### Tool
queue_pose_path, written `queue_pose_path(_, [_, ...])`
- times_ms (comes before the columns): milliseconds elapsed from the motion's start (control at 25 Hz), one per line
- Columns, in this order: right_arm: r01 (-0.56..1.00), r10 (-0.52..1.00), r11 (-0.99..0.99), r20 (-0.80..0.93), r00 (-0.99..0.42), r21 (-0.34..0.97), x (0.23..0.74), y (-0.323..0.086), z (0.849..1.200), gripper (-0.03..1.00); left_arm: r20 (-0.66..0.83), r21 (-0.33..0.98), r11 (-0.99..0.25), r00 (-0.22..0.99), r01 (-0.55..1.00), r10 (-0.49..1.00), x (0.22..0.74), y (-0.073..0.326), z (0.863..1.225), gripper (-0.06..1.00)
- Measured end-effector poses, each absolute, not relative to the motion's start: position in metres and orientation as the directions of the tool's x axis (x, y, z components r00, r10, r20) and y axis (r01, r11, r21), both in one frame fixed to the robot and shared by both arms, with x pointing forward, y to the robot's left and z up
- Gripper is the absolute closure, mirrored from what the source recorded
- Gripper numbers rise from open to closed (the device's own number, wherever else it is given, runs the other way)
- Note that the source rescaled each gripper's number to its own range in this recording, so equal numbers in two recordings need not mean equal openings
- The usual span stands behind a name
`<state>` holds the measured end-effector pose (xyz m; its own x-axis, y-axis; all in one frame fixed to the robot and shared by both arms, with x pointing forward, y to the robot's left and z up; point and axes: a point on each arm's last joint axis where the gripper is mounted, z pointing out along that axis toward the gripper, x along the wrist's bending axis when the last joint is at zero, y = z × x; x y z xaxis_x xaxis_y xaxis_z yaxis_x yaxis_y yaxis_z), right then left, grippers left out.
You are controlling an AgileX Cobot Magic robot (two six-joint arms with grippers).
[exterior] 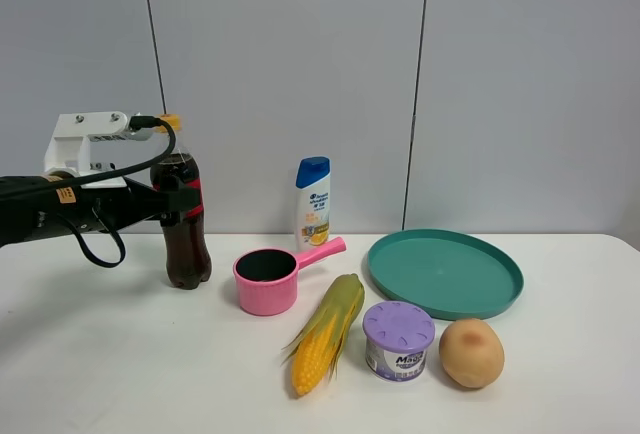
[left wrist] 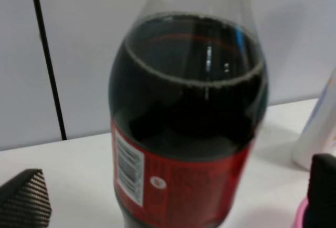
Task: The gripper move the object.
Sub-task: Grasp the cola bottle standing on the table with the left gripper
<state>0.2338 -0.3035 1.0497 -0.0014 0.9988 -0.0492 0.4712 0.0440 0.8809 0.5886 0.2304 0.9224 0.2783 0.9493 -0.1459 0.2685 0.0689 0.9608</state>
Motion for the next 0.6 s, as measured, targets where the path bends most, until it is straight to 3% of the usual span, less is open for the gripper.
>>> queue_pose_path(600, [0.471,0.999,0.044,-0.049,-0.001,0.881,0.234,-0.303,1.05,-0.03,-0.131,0.973,0.066,0.292,0.221,0.947,0.607,0.227,0.934,-0.06])
